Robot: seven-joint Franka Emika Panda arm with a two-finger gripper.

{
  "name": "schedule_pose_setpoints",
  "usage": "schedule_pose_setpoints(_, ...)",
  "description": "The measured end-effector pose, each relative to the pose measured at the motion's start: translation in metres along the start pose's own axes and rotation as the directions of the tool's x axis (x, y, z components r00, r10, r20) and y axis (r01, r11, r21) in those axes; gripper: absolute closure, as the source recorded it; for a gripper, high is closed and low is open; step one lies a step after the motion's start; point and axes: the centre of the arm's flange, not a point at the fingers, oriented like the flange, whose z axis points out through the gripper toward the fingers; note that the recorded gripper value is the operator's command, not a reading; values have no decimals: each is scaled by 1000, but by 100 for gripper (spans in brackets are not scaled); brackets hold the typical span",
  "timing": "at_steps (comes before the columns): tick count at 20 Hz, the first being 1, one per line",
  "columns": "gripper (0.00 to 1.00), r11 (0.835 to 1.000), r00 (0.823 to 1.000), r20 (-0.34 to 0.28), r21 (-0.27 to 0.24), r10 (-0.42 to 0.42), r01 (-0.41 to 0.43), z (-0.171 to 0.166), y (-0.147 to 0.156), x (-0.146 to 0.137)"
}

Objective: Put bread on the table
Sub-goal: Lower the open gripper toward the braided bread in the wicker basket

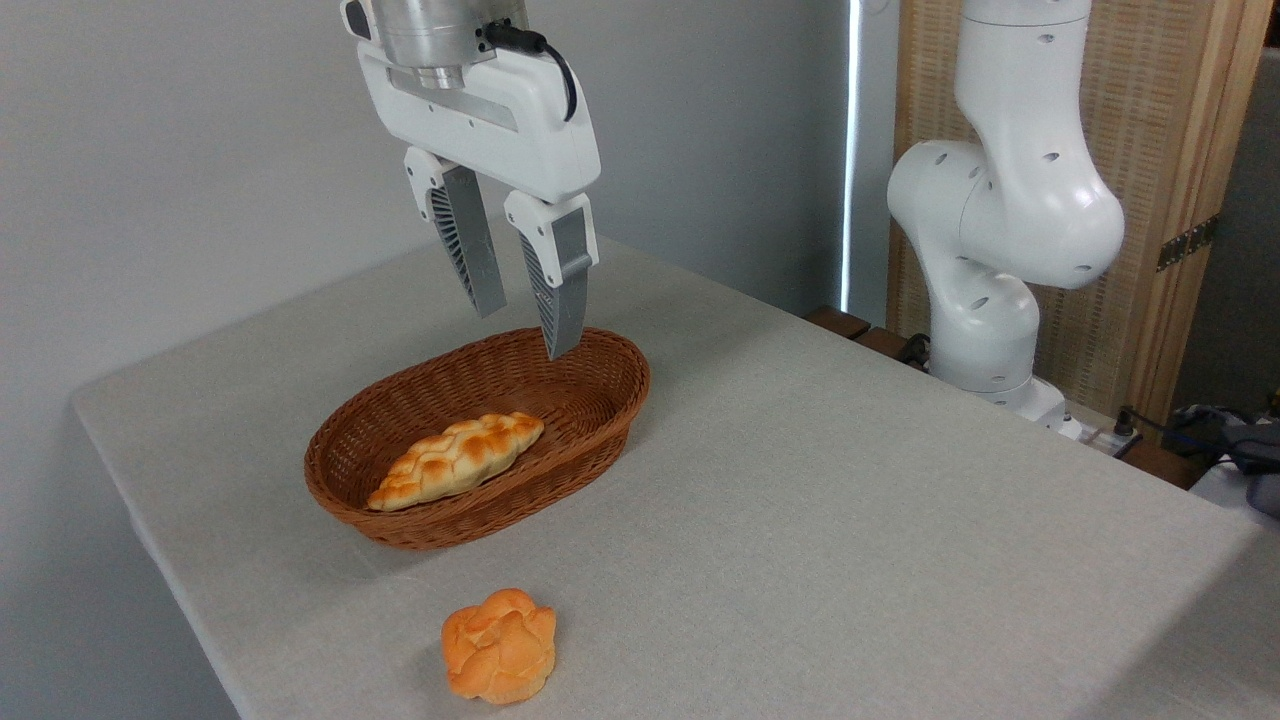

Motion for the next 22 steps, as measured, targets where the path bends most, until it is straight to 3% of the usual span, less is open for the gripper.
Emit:
schedule_pose_setpoints(4, 0, 1000, 999, -34, 25, 4, -3, 10, -2, 6)
schedule_pose_setpoints(13, 0, 1000, 999, -35, 26, 17, -16, 22, 5, 9)
schedule_pose_setpoints(19, 0, 998, 996, -87, 56, 20, -15, 67, 48, 49)
schedule_pose_setpoints(22, 0, 999, 994, -105, 47, 26, -21, 90, 68, 62)
